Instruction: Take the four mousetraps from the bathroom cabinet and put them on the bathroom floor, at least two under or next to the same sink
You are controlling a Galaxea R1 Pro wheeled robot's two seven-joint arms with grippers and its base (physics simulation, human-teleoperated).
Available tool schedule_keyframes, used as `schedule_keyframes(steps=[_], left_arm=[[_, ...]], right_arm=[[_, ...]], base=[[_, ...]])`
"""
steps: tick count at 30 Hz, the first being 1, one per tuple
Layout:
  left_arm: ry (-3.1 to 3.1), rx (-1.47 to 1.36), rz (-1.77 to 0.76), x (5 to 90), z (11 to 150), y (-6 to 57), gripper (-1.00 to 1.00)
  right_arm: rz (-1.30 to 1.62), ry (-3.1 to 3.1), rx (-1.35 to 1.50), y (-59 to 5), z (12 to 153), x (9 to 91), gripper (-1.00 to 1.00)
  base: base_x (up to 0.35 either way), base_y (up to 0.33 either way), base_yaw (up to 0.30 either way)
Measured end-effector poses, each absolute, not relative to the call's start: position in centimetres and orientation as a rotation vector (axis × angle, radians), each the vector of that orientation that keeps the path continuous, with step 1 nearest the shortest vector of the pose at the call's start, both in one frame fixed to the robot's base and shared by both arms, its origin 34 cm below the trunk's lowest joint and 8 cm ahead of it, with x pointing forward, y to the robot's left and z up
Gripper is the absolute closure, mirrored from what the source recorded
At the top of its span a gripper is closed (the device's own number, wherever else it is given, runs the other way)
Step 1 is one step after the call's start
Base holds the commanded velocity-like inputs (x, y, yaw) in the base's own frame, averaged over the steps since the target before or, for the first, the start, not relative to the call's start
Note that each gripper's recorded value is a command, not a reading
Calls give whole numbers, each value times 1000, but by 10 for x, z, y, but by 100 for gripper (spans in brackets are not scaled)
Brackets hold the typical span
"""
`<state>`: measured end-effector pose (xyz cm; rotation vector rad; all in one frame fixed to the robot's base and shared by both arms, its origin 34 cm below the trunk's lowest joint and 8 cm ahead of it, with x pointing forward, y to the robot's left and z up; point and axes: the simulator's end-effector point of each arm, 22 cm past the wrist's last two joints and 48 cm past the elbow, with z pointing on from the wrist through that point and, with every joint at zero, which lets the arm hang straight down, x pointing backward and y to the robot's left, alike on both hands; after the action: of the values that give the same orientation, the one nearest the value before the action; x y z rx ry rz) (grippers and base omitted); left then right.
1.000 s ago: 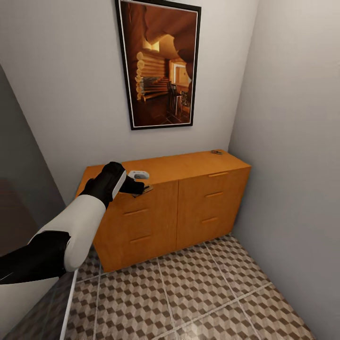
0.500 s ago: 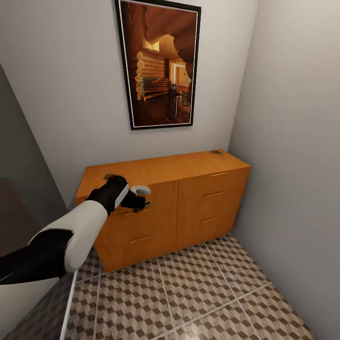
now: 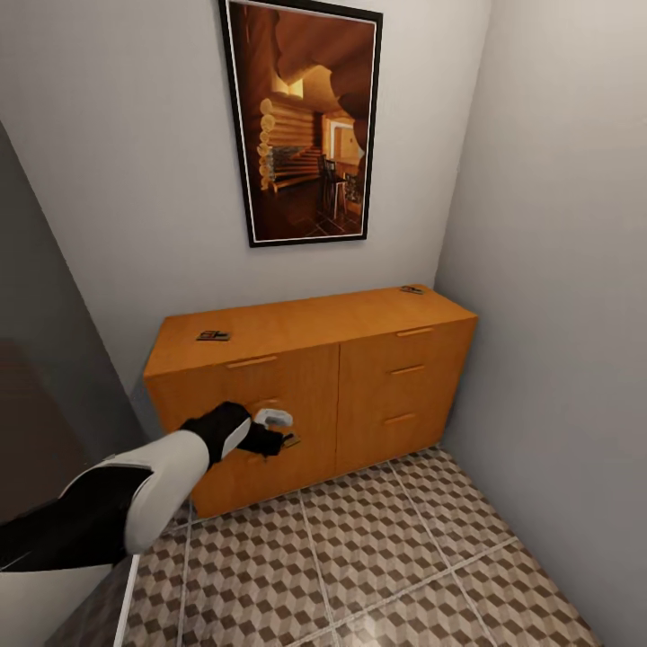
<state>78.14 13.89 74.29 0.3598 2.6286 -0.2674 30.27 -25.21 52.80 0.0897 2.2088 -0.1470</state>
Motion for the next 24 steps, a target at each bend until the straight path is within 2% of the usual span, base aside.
schedule_keyframes(steps=[16,24], left_arm=[[2611,371,-332,661,601,144,100],[2672,306,-252,603,553,212,100]], right_arm=[[-150,2204,90,-254,529,304,100],[-157,2176,88,-260,533,315,100]], base=[[0,0,0],[0,0,0]])
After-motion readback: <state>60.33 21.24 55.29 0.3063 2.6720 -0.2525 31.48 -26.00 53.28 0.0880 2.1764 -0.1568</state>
